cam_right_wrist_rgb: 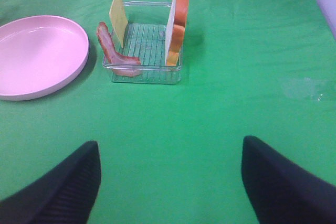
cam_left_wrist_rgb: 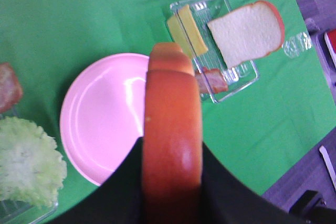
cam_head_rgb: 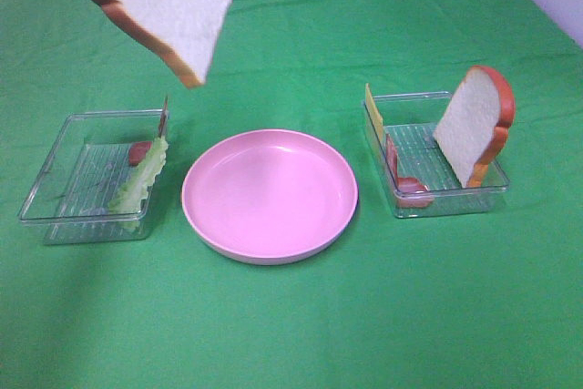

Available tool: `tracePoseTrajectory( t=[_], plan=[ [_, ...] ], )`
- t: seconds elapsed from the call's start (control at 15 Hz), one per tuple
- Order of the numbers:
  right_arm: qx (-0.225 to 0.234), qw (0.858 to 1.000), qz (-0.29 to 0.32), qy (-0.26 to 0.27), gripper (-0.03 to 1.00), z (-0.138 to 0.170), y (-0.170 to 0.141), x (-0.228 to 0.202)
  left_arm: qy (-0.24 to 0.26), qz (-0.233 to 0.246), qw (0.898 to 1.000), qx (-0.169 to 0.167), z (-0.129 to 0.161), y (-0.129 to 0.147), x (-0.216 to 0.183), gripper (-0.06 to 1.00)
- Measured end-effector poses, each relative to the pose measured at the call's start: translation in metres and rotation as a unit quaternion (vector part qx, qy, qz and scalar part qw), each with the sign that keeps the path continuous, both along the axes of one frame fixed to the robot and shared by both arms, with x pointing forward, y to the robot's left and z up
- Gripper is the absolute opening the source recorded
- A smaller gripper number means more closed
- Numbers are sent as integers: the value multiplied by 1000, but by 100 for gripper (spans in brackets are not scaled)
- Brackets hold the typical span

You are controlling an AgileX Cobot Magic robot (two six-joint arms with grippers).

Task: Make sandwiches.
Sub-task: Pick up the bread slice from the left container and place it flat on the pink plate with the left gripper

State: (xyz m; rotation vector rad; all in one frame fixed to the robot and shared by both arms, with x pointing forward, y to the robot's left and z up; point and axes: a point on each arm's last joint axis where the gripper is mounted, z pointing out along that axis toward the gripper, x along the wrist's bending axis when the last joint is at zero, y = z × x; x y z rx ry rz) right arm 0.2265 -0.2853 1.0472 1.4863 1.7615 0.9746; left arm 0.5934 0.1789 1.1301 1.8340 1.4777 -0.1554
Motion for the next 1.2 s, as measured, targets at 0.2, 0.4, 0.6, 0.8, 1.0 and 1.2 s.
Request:
tracePoseTrajectory(
  t=[0.2, 0.4, 0.6, 0.8, 1.0, 1.2],
  plan=[
    [0, 1000, 0, 0, 71, 0, 0, 0, 74, -48, 996, 2, -68, -57, 19, 21],
    [0, 1000, 0, 0, 71, 0, 0, 0, 100, -52, 994, -3, -102, -82, 27, 21],
    [0, 1000, 0, 0, 71, 0, 0, 0, 111, -40, 993, -1, -124, -94, 32, 21],
    [0, 1000, 0, 0, 71, 0, 0, 0, 138, -24, 990, -2, -148, -105, 33, 21],
    [6, 1000, 4, 0, 71, 0, 1, 0, 167, 2, 986, -17, -173, -110, 31, 21],
    [6, 1000, 4, 0, 71, 0, 1, 0, 183, 17, 983, -16, -194, -111, 35, 21]
  ],
)
